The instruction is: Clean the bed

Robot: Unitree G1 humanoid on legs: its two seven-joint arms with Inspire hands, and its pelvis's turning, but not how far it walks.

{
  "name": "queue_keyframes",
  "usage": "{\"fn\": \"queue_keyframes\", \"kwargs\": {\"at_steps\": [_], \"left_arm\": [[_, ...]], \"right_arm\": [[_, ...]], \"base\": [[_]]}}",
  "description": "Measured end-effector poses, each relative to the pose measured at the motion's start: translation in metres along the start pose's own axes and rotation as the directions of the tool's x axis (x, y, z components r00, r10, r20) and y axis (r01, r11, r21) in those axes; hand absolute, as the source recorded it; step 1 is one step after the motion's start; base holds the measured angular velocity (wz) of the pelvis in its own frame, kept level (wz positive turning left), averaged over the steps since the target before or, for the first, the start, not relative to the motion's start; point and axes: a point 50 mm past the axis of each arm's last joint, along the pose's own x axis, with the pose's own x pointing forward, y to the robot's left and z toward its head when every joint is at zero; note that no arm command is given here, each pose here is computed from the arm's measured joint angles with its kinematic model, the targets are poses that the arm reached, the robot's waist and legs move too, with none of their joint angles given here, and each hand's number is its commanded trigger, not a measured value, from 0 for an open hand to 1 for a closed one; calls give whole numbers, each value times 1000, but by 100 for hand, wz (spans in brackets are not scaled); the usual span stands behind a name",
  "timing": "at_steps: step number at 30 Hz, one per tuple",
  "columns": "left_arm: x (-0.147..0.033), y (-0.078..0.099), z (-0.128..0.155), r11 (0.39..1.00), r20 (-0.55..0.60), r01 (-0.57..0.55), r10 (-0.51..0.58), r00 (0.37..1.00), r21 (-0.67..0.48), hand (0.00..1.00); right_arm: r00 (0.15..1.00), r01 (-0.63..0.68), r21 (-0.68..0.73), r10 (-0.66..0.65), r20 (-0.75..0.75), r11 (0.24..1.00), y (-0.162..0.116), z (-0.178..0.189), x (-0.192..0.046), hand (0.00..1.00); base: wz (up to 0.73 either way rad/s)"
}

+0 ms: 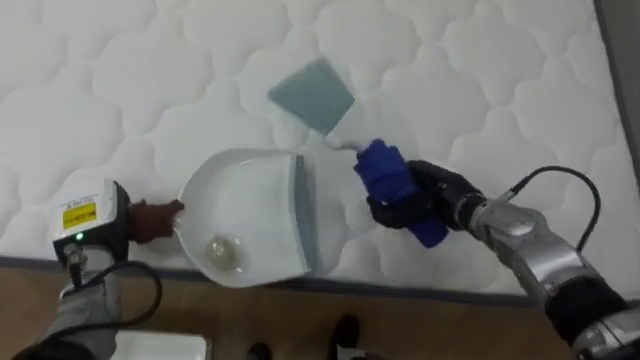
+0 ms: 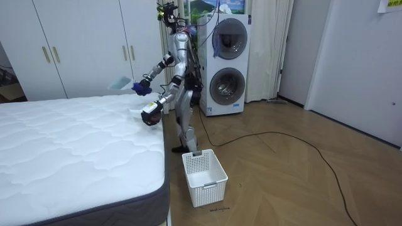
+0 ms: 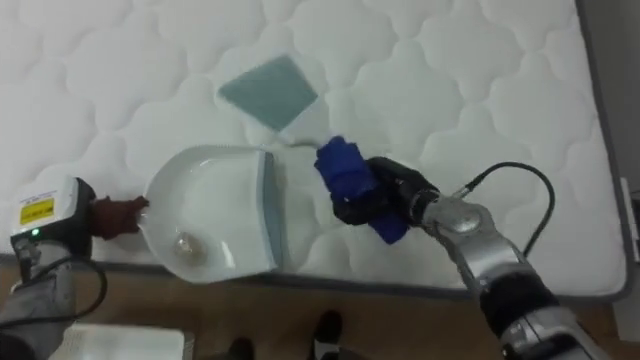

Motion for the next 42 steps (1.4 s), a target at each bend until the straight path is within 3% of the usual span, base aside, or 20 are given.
{"fn": "queue_keyframes", "kwargs": {"at_steps": [3,7,16,25,32,42], "left_arm": [[-11,-6,-7,998,-44,-18,15,999,-54,100],[-24,-12,-13,997,-55,-28,24,998,-78,100],[-55,-24,-29,990,-105,-7,-8,994,-139,100],[-77,-25,-41,985,-118,1,-22,993,-174,100],[-82,-13,-50,977,-129,-59,32,991,-207,100],[-92,-26,-35,961,-108,1,-32,994,-277,100]], "right_arm": [[992,109,145,-117,46,983,-18,4,-5,0],[968,199,402,-244,63,894,-35,1,-13,0],[930,265,530,-359,81,805,-44,-8,-37,0],[848,428,506,-526,61,749,-58,-22,-76,0],[801,480,456,-586,120,750,-59,-4,-80,0],[727,586,348,-664,173,732,-62,1,-86,0]], "base": [[-10],[0],[1],[64],[39],[79]]}}
